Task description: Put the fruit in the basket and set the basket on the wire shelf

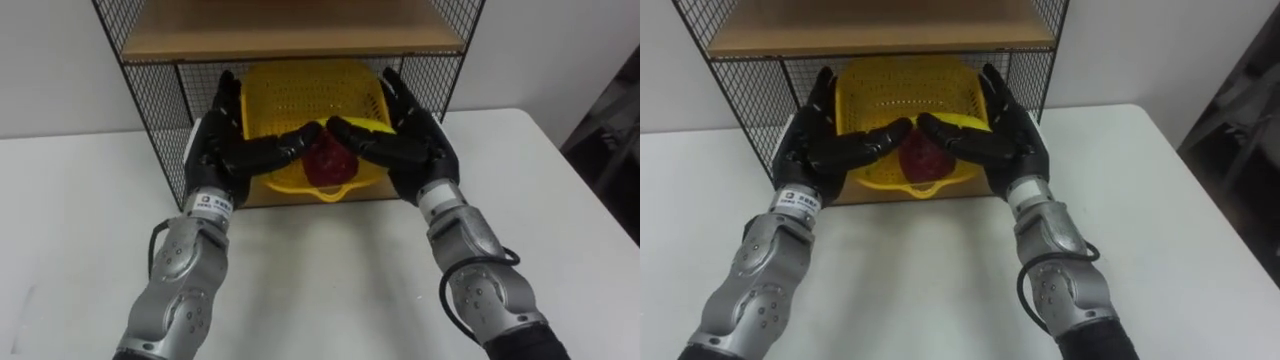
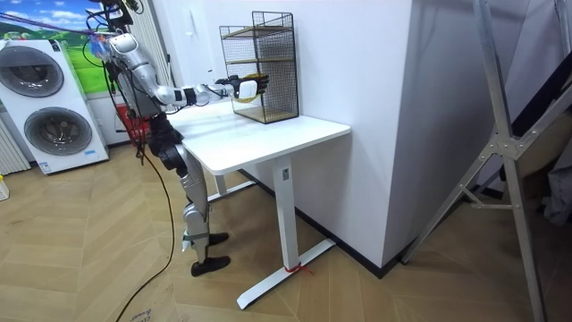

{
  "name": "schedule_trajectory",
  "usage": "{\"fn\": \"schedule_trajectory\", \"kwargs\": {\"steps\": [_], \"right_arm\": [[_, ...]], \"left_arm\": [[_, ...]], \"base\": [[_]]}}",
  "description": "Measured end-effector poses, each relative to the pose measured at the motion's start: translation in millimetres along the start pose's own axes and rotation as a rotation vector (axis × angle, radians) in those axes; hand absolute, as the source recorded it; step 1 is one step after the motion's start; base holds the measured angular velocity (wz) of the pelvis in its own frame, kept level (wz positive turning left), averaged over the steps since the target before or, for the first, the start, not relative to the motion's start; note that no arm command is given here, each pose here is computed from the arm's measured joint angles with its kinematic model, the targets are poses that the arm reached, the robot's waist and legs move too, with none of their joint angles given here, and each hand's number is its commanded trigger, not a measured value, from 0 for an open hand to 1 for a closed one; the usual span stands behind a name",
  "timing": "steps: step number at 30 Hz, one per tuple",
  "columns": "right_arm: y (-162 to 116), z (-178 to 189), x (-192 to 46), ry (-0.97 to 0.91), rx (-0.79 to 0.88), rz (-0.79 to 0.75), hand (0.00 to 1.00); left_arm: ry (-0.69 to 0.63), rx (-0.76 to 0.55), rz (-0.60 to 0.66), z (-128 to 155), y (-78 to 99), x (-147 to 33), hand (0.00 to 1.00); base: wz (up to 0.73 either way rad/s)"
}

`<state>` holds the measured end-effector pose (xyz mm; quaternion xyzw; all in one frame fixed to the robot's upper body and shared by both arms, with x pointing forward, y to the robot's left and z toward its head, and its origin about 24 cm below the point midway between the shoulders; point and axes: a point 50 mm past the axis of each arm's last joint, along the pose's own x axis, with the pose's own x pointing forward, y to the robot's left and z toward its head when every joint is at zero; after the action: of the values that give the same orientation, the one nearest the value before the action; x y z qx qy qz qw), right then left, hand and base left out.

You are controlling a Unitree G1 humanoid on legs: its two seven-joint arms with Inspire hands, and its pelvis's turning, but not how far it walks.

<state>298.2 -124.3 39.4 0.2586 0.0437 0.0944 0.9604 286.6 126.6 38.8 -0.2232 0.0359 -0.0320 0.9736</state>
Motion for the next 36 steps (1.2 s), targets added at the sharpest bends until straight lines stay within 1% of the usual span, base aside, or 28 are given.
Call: {"fn": "schedule_trajectory", "kwargs": {"steps": [6,8,14,17,20,24,29,30,33,36], "right_arm": [[-1,-9,3,0.054,0.011,-0.047,0.0],[-2,-12,3,0.078,-0.013,-0.063,0.0],[-5,-18,4,0.126,-0.074,-0.083,0.0],[-8,-17,10,0.147,-0.068,-0.096,0.0],[-11,-17,19,0.171,-0.066,-0.119,0.0],[-11,-18,20,0.193,-0.042,-0.126,0.0],[-12,-14,25,0.202,-0.001,-0.158,0.0],[-11,-11,28,0.202,0.008,-0.171,0.0],[-11,-1,38,0.184,0.044,-0.206,0.0],[-7,13,50,0.153,0.094,-0.227,0.0]], "left_arm": [[0.031,-0.01,0.024,1,1.2,8.0,0.0],[0.055,-0.008,0.031,-3,1.1,10.4,0.0],[0.134,-0.002,0.059,-15,7.2,9.3,0.0],[0.159,-0.009,0.082,-18,10.6,8.9,0.0],[0.181,-0.017,0.113,-21,9.7,8.8,0.0],[0.205,-0.02,0.14,-21,6.3,11.8,0.0],[0.184,-0.016,0.144,-8,-2.3,23.9,0.0],[0.186,-0.026,0.146,-6,-4.8,27.0,0.0],[0.207,-0.065,0.163,-2,-5.2,35.1,0.0],[0.211,-0.07,0.164,4,-9.5,44.4,0.0]], "base": [[0.0],[0.0],[0.0],[0.0],[0.0],[0.03],[0.0],[0.0],[0.0],[0.0]]}}
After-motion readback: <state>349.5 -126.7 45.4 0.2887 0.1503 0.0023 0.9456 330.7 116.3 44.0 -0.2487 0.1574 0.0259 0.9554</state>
